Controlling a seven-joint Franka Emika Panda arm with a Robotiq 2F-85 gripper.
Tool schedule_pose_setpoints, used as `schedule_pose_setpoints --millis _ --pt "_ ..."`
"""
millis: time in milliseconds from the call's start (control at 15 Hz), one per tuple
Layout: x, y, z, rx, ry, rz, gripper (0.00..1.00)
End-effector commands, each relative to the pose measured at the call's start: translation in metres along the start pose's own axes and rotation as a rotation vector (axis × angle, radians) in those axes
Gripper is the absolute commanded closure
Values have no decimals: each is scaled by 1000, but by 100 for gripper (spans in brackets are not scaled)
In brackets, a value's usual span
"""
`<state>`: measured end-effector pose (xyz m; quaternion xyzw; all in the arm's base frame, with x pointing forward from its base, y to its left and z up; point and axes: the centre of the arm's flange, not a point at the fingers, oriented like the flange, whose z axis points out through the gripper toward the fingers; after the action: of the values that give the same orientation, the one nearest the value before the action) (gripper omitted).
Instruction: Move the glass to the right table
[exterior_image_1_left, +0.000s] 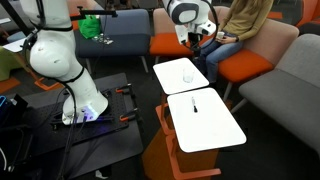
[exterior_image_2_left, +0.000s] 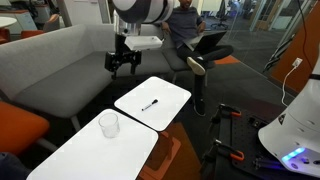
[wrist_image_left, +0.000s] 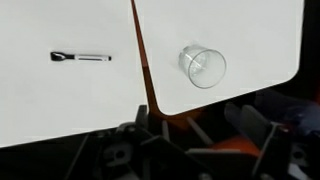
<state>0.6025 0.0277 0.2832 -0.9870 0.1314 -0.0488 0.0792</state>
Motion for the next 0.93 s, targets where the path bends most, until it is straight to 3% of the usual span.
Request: schedule_pose_setpoints --millis 0,533,867 --pt "34 -20 39 14 -3 76 0" --pt "24 -55 148 -58 -96 167 0" --pt "23 -55 186 -79 -122 224 0"
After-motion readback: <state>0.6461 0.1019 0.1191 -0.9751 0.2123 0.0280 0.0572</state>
